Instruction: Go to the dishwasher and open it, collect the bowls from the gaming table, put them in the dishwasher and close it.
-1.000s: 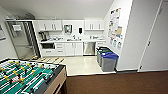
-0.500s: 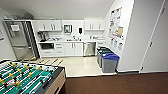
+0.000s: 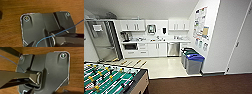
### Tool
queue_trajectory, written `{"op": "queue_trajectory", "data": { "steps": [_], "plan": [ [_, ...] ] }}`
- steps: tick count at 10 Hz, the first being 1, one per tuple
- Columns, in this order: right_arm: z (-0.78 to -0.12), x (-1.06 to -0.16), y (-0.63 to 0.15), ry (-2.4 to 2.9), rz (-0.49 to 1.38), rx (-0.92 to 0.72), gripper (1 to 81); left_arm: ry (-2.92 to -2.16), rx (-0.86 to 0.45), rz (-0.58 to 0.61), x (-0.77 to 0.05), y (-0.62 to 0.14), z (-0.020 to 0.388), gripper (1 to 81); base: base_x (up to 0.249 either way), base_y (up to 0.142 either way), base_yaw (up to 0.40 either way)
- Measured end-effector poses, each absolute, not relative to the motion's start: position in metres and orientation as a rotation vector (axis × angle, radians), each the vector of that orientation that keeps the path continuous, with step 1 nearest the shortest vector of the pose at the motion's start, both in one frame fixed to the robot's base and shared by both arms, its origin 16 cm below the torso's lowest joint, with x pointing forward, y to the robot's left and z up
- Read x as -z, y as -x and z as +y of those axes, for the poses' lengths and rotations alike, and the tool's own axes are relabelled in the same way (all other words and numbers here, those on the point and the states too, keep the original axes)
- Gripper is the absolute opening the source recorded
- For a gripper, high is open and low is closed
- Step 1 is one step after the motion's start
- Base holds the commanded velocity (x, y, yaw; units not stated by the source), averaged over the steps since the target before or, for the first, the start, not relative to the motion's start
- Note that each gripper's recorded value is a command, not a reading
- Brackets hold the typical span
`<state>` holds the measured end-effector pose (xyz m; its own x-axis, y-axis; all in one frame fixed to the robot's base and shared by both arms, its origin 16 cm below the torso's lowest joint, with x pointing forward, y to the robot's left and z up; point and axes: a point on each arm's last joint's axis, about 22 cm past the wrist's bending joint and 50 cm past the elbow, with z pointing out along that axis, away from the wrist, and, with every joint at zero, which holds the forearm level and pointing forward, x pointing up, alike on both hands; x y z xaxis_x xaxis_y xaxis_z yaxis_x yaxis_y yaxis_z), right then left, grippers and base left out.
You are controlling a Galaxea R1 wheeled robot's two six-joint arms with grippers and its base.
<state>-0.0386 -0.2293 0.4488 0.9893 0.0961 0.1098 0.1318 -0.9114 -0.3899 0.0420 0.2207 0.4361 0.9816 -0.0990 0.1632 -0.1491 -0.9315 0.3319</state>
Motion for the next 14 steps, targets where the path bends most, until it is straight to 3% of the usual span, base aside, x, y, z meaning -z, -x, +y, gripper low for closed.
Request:
{"op": "queue_trajectory", "data": {
  "steps": [14],
  "plan": [
    [-0.2318, -0.4469, 0.0382, 2.736, -0.163, 0.124, 81.1, -2.781, -0.208, -0.176, -0.4361, -0.0421, 0.2226, 81.1, 0.133, 0.000, 0.000]
  ]
}}
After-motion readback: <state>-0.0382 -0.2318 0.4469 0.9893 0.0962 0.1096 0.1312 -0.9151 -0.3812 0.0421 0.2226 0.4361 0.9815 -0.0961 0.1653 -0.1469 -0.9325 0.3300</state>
